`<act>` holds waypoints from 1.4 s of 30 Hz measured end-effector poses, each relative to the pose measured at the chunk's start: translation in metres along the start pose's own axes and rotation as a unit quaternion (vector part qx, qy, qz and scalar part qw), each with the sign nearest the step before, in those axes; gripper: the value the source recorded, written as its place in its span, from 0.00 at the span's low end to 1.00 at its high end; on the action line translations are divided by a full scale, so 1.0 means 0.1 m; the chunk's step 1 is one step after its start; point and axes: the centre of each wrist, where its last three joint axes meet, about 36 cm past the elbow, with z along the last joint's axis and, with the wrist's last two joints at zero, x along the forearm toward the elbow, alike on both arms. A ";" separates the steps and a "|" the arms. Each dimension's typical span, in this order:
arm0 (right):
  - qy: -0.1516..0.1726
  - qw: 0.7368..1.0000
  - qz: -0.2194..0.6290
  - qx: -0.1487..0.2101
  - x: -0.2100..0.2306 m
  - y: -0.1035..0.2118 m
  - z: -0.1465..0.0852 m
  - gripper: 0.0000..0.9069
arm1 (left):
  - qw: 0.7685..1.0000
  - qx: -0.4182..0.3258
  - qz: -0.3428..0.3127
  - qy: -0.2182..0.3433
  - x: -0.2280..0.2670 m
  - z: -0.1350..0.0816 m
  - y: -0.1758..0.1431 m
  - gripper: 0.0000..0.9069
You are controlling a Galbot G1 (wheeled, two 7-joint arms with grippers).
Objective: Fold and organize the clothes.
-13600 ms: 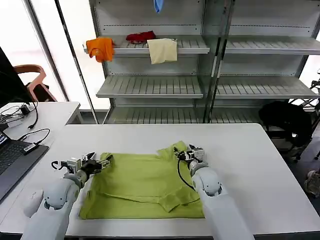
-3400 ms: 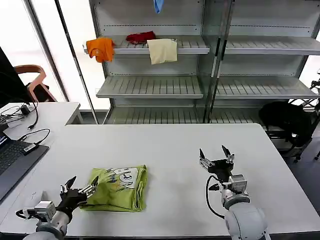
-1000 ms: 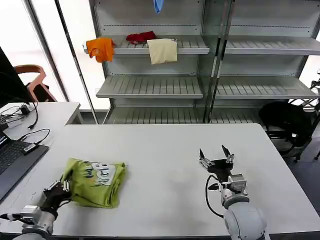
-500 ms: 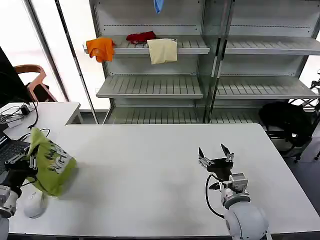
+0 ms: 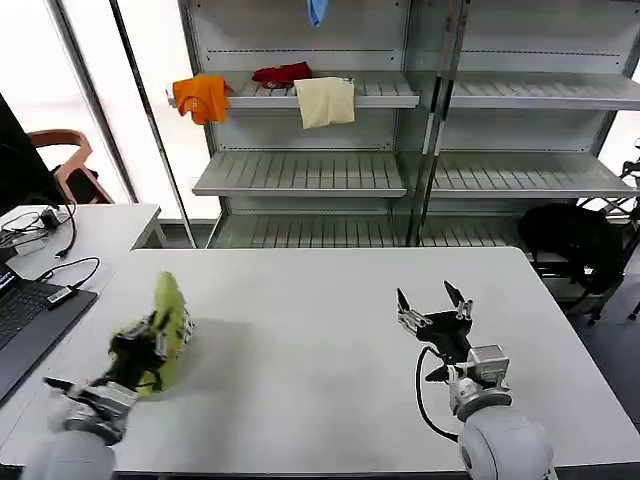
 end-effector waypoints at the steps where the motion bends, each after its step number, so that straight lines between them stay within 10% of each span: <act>1: 0.001 1.000 0.001 0.000 0.01 0.00 0.00 1.00 | 1.000 0.002 0.008 0.000 -0.03 -0.02 -0.11 0.02; 8: 0.004 1.000 0.004 -0.001 0.01 0.03 0.00 1.00 | 0.998 0.016 0.052 -0.015 -0.15 -0.27 -0.73 0.07; 10: 0.005 1.000 0.003 -0.001 0.00 0.04 0.00 1.00 | 0.997 0.023 0.066 -0.016 -0.16 -0.34 -0.87 0.31; 13: 0.007 1.000 0.000 -0.001 -0.01 0.05 0.00 1.00 | 0.996 0.030 0.087 -0.016 -0.15 -0.43 -1.07 1.00; 28: 0.046 0.997 -0.045 -0.046 -0.03 0.20 0.17 1.00 | 0.984 0.103 0.141 -0.027 -0.07 -0.82 -1.39 1.00; 42: 0.110 0.971 -0.134 -0.162 -0.16 0.70 0.39 1.00 | 0.969 0.229 0.080 -0.055 0.20 -0.95 -0.33 1.00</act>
